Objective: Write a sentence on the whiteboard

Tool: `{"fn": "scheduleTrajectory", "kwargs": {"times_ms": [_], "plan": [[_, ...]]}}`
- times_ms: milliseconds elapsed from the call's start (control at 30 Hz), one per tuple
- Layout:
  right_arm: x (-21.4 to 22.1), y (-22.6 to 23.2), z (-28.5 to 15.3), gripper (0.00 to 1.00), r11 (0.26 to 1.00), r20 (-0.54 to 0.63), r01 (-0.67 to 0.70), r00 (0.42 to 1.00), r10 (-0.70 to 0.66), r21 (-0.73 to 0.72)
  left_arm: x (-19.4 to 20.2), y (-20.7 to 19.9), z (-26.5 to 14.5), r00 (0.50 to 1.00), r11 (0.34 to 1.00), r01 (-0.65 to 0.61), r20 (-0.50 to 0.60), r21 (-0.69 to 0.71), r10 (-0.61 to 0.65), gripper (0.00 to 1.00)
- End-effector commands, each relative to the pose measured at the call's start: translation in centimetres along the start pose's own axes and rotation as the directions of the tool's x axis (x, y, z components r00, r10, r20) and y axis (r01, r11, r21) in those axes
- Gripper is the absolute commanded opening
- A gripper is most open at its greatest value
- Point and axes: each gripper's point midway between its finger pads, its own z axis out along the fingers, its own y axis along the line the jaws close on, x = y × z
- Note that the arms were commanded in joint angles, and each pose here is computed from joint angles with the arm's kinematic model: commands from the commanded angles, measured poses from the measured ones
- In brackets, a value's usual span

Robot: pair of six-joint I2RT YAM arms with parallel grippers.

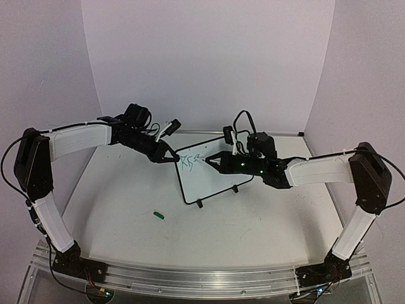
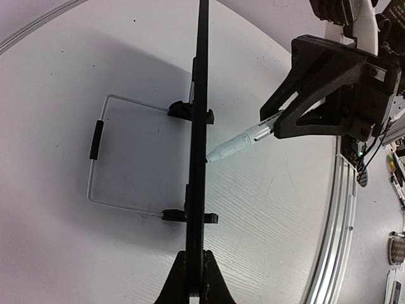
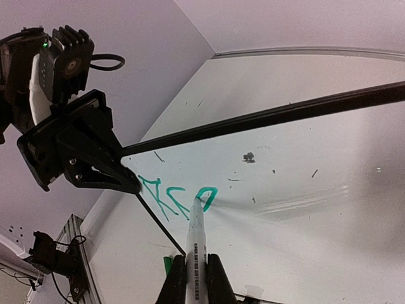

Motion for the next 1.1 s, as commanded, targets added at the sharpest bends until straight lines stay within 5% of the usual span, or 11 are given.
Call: {"fn": "scheduleTrajectory", "kwargs": {"times_ms": [0,1067], "plan": [[0.2,-1.0,0.4,0.00,1.000,0.008,-0.016,1.000,0.016,0.021,1.3,0.0,0.5,0.998,0.999,-0.030,-0.064,-0.030,0.028,0.00],[-1.7,-0.8,-2.2,0.00,0.997,0.095,-0.004,0.995,-0.003,0.077,1.3,-0.1,0.6,0.997,0.999,-0.029,-0.068,-0.029,0.027,0.00]]}}
